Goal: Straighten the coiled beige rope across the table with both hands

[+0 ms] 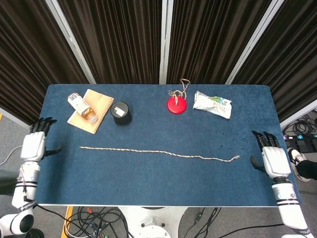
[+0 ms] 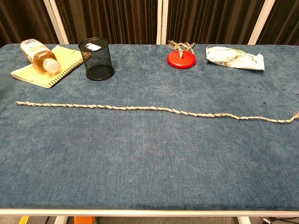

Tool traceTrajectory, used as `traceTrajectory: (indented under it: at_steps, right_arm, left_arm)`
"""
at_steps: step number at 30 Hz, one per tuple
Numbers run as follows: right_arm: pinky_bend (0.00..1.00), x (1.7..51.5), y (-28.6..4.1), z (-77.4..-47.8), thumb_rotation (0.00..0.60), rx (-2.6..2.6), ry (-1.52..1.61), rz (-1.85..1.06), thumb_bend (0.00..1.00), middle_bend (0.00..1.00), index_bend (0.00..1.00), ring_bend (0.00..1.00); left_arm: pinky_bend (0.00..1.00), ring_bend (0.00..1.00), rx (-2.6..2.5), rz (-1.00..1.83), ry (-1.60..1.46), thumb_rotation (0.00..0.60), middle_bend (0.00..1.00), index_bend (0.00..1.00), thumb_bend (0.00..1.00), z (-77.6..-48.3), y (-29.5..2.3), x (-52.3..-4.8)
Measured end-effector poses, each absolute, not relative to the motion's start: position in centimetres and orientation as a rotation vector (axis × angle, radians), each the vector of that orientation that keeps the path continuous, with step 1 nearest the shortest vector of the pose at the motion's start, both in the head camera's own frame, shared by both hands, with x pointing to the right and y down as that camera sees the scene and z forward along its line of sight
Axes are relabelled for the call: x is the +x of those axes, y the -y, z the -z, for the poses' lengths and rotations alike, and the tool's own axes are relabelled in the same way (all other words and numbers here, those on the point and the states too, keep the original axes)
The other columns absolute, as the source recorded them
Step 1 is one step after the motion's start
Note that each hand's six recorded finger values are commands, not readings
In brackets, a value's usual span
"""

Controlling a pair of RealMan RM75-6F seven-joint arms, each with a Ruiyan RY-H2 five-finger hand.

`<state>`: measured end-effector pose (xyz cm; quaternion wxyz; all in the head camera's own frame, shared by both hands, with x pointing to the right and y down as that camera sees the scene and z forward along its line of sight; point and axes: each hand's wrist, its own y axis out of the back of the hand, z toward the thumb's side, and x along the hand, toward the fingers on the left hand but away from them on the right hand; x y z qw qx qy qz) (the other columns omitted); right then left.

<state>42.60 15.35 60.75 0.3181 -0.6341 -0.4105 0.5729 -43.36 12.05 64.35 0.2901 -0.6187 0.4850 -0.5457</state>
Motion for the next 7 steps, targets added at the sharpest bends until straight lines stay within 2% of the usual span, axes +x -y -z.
traceTrajectory:
  at_steps: [7]
  right_arm:
    - [0.00,44.8,-17.7,-54.9,0.600,-1.572,1.162,-1.508,0.36,0.12,0.09,0.00]
  left_arm:
    - [0.00,0.00,-1.474,1.464,-1.361,0.600,0.09,0.19,0.16,-58.8,-15.6,-46.9]
